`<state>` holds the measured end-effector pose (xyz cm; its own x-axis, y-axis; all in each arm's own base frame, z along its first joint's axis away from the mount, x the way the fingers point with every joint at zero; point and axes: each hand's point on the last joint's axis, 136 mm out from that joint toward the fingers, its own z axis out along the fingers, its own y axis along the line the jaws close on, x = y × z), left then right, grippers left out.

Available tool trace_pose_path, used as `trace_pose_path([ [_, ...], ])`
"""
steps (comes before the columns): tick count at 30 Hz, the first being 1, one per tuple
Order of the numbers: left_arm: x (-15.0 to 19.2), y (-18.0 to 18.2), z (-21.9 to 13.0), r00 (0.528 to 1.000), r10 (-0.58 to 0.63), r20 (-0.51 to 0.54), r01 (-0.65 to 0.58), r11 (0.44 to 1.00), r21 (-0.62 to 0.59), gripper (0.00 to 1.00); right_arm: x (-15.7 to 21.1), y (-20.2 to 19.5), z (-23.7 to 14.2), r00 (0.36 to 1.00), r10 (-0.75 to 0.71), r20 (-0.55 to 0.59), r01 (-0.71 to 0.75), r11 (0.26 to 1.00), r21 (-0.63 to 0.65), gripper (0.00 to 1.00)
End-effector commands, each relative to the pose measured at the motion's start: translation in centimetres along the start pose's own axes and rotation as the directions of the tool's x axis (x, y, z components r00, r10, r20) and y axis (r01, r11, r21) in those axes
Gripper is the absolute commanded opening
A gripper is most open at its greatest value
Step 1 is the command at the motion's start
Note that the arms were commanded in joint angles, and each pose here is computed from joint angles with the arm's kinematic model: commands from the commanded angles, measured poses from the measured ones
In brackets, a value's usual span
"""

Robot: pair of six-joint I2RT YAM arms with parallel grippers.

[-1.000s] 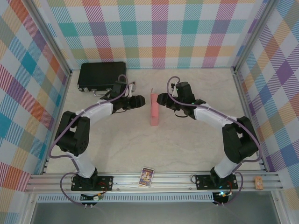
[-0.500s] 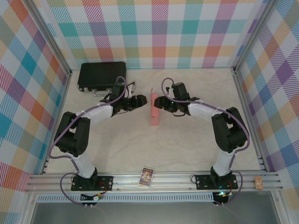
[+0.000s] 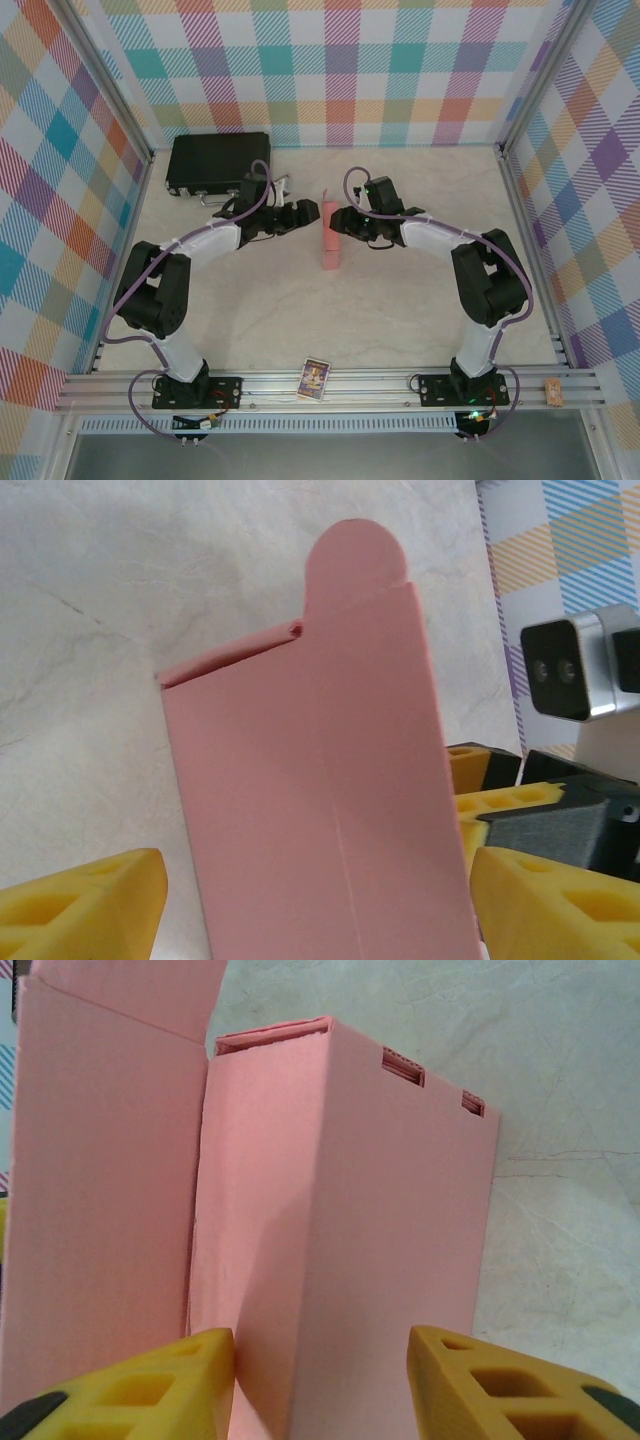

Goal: Fold the paper box

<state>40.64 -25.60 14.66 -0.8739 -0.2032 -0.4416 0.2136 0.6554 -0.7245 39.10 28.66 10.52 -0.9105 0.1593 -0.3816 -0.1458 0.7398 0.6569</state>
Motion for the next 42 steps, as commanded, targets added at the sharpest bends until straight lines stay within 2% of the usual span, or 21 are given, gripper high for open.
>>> trace_pose_path([
  [1,-0.6,-2.7,-0.7,0.998,0.058,-0.006,-0.057,0.997,0.052,0.81,1.2,-1.7,0.5,0.999,0.045,-0.028,-0.042,0.996,0.080,0.48],
  [4,-0.4,-3.3,-0.3,0.997,0.077,-0.031,-0.075,0.996,0.045,0.85,1.0,-1.0,0.1,0.999,0.037,-0.012,-0.036,0.997,0.071,0.50],
  [6,-0.2,-3.1,-0.2,0.995,0.093,-0.039,-0.094,0.995,-0.016,0.90,0.6,-0.4,-0.6,0.999,0.033,0.013,-0.034,0.997,0.065,0.53],
  [11,-0.1,-2.4,0.1,0.994,0.100,-0.040,-0.104,0.988,-0.116,0.93,-0.4,0.1,-2.7,0.997,0.010,0.078,-0.017,0.996,0.086,0.58],
  [16,0.3,-3.4,0.6,0.989,0.133,-0.066,-0.140,0.983,-0.118,0.94,0.0,-0.6,-4.6,0.994,-0.013,0.107,0.000,0.993,0.116,0.58],
  [20,0.8,-3.2,1.0,0.985,0.137,-0.104,-0.151,0.977,-0.149,0.94,1.3,-2.1,-5.2,0.995,-0.017,0.095,0.001,0.987,0.162,0.55],
  [25,1.6,-2.6,1.9,0.976,0.138,-0.167,-0.169,0.967,-0.190,0.94,4.2,-4.2,-4.0,0.999,0.031,0.039,-0.037,0.987,0.159,0.44],
  [31,2.3,-2.4,2.6,0.961,0.158,-0.226,-0.210,0.951,-0.226,0.93,5.7,-3.7,-1.7,0.995,0.088,0.055,-0.089,0.996,0.013,0.41],
  [42,3.8,-1.2,2.9,0.914,0.210,-0.347,-0.323,0.893,-0.313,0.92,6.8,-1.5,1.9,0.992,0.124,0.037,-0.120,0.989,-0.083,0.38],
])
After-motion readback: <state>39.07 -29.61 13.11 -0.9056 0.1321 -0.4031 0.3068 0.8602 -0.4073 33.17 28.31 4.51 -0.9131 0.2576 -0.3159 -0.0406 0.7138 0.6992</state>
